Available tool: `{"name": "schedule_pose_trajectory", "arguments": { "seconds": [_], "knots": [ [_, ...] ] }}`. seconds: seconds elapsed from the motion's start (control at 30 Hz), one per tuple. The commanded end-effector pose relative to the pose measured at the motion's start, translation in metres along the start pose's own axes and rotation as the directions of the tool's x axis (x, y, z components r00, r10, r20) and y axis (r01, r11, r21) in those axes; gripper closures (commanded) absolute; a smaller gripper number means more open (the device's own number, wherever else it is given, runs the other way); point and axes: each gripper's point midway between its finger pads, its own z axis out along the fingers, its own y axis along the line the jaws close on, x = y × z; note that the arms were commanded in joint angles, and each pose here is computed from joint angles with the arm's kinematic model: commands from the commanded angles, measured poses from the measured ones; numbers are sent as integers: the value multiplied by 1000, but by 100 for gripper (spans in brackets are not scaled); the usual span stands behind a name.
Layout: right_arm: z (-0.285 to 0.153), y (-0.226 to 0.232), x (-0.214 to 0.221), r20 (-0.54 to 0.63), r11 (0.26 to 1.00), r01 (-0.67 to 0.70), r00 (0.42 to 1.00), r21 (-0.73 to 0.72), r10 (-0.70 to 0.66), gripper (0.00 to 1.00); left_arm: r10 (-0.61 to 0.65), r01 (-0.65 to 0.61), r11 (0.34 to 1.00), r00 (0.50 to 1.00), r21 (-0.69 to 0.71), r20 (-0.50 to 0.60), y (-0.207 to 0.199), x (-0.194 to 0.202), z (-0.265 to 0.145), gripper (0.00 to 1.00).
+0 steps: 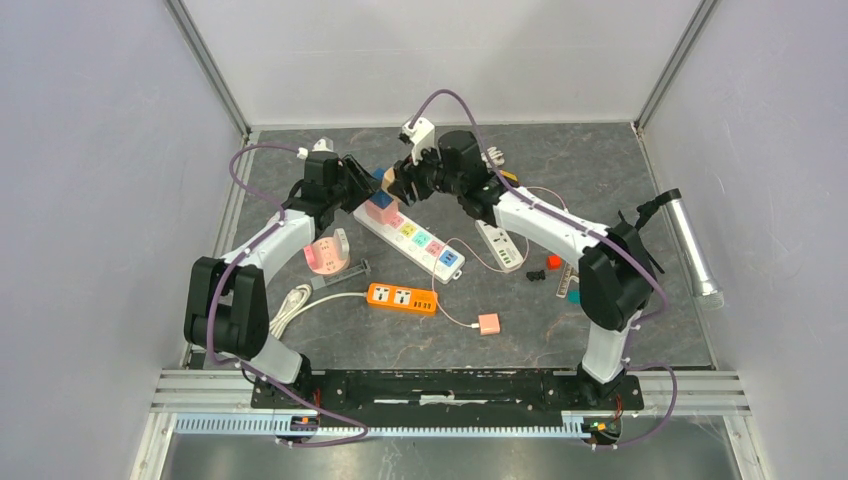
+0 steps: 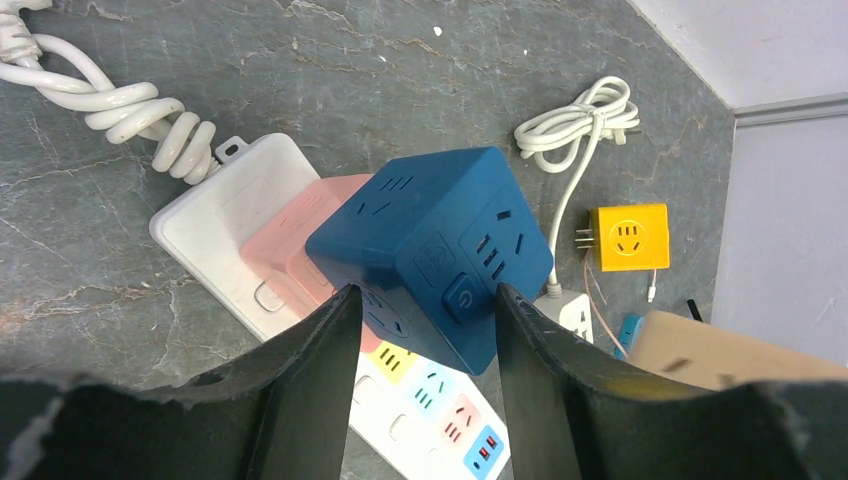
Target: Pull the plug off the socket
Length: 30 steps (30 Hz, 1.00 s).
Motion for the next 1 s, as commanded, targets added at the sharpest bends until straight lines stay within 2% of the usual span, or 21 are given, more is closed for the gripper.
{"name": "schedule_pose_trajectory", "arguments": {
  "seconds": [0.0,0.13,0.2,0.37,0.43,0.6,0.73,0.87,0.97],
  "knots": [
    [-22,-19,-40,101,997,4,995,78,-12,100,46,-96,959,982,-267,-186,80,54,-9,43],
    [-40,-48,-37,108,987,-40,994,158,23,100,69,-98,982,981,-159,-179,44,36,-12,39],
    [-43,-61,-27,98,980,-88,993,180,71,100,87,-102,991,982,-81,-168,18,22,-13,35],
    [-39,-84,20,42,949,-276,961,150,273,100,127,-123,991,987,51,-94,-40,-24,-30,21],
    [-37,-89,39,14,933,-334,942,134,335,100,141,-138,989,989,57,-49,-53,-43,-40,16],
    [-29,-90,76,-50,905,-413,907,97,419,100,176,-177,984,984,20,41,-57,-74,-67,6],
    [-23,-83,106,-139,889,-450,878,84,458,98,232,-226,972,967,-64,106,-43,-98,-92,0],
    [-21,-81,129,-189,880,-465,860,95,474,92,271,-251,959,949,-131,161,-30,-114,-113,0],
    [-18,-85,137,-202,879,-462,855,119,477,82,267,-245,960,948,-140,171,-25,-115,-119,0]
  ]
}}
